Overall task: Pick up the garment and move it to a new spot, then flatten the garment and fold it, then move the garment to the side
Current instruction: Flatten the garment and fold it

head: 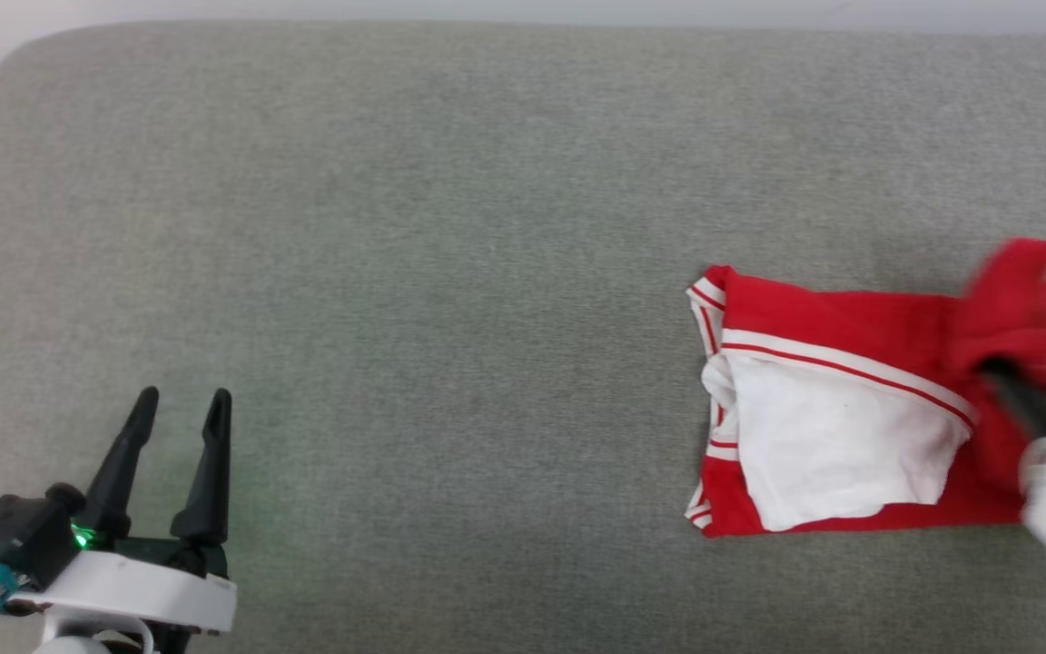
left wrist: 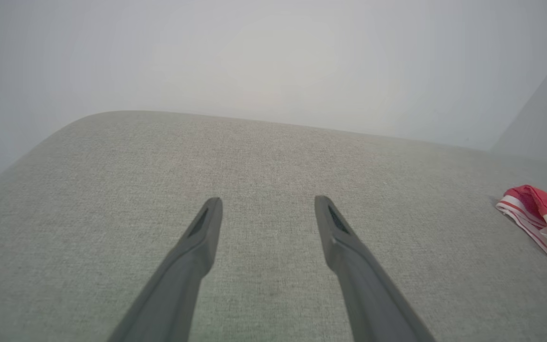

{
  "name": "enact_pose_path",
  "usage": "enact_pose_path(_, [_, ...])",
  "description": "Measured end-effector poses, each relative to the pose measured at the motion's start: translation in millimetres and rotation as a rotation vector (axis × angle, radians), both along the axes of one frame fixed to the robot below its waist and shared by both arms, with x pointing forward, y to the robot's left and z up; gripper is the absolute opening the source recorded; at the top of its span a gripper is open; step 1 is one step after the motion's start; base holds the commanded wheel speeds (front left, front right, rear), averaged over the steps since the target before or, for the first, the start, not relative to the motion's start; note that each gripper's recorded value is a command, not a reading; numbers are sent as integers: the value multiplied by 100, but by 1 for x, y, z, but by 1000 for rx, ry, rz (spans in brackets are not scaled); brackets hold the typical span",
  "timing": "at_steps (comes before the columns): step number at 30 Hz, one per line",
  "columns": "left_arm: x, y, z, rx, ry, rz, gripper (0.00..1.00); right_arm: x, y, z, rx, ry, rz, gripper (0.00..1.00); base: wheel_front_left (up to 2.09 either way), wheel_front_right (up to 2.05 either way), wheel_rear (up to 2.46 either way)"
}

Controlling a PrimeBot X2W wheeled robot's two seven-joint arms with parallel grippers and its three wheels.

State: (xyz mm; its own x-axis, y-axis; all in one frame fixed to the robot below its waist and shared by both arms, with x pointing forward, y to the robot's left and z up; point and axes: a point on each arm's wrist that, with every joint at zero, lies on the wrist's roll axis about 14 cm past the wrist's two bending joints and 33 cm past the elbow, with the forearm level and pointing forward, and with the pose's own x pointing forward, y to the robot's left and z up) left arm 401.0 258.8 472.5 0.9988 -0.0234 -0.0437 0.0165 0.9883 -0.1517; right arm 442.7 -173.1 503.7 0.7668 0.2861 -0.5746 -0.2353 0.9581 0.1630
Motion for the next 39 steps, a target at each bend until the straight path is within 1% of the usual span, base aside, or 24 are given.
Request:
enact_pose_path(4, [-4,2,1,-6,-3,15,100,1,54,-5,11,12,170,0,0,0,0])
enact_pose_path(9, [-10,5,0,-17,4,36,100,-2,105,-21,8,53,327,0,0,0,0])
enact_pose_path(14, [-14,11,3,-21,-2,60,100,1,129,-37,0,82,398,0,0,0,0])
enact_pose_path(17, [-18,12,2,-23,2,68,100,0,129,-55,-43,114,413,0,0,0,0])
enact_pose_path(21, [-20,16,2,-25,3,83,100,0,129,-66,-27,115,398,0,0,0,0])
enact_pose_path(22, [-20,15,2,-28,4,81,100,2,129,-65,-15,105,387,16,0,0,0])
enact_pose_path(23, [-19,14,1,-29,5,79,100,2,128,-66,-7,101,379,40,0,0,0])
enact_pose_path(24, [-19,14,1,-30,4,77,100,3,129,-65,4,93,372,78,0,0,0])
enact_pose_path(25, [-18,13,1,-31,4,75,100,4,129,-64,15,81,365,100,0,0,0])
enact_pose_path(28, [-16,10,2,-33,0,65,100,2,129,-59,44,64,355,100,0,0,0])
enact_pose_path(34, [-11,1,4,-35,-8,27,100,5,110,-43,73,1,296,100,0,0,0])
enact_pose_path(39, [-7,-11,5,-44,-16,-10,100,9,90,-26,82,-113,245,100,0,0,0])
